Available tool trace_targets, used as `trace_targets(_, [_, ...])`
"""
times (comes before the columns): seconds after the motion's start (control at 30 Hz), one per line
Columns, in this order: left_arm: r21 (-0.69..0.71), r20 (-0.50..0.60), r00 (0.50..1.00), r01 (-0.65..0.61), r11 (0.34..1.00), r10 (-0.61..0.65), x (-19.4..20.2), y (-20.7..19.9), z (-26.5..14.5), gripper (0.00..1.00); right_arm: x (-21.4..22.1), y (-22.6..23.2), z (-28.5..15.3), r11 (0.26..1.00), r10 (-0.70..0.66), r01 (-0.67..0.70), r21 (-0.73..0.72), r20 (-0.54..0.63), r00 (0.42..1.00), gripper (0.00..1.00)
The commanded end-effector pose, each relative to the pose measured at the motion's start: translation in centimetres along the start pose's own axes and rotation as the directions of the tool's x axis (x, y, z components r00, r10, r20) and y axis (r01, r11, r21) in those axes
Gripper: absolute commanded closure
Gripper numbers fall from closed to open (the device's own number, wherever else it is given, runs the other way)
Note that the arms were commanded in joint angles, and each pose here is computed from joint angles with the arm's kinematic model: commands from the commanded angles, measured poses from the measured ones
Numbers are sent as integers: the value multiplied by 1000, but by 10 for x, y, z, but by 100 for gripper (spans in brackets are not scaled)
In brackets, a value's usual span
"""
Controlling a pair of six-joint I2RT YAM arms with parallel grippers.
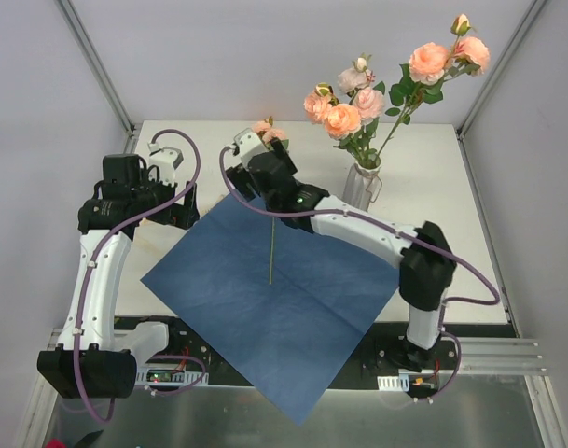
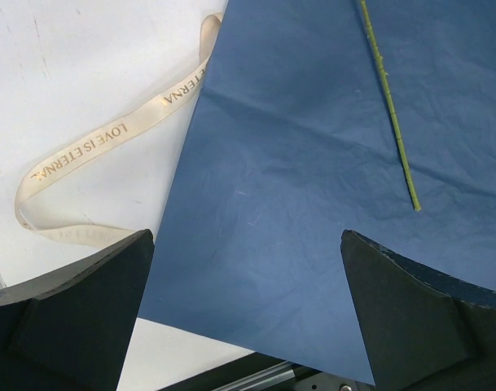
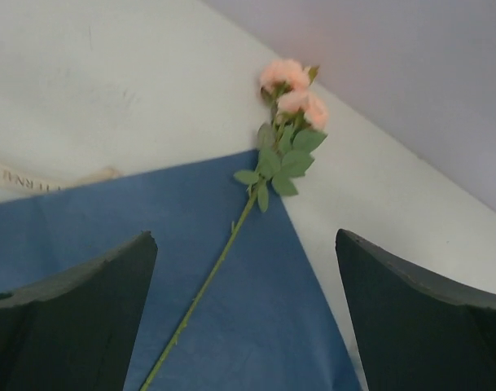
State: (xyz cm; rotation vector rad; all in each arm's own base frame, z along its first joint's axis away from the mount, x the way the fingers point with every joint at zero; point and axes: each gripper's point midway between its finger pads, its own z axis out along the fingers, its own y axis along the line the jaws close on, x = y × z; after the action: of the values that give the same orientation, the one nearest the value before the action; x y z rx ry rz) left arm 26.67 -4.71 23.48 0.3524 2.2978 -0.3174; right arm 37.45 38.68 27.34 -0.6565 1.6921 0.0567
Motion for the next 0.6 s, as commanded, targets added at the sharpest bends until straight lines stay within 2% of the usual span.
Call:
trace_targets(0.0, [-16,29,1000,-8,1000,8,-4,2,-5,1,47,15,30,999,39,-44,-18,-198,979,7])
trace_targets(0.03, [-13,30,1000,-9,1000,9,-4,1,-5,1,45,18,37,996,76,-83,-25,-204,976,8])
trace_targets(0.1, [-17,32,999,-10,1000,10,-4,1,-6,1,79,22,56,996,74,-84,-20,-292,954,10])
trace_targets(0.3, [-18,16,1000,-15,1000,15,1,1,-6,1,124,17,94,984,173,-178,29,-423,890,17])
trace_targets(0.57, [-11,-5,1000,-10,1000,10,5,2,-1,1,164,23,110,975,199,-221,23,-535,821,23])
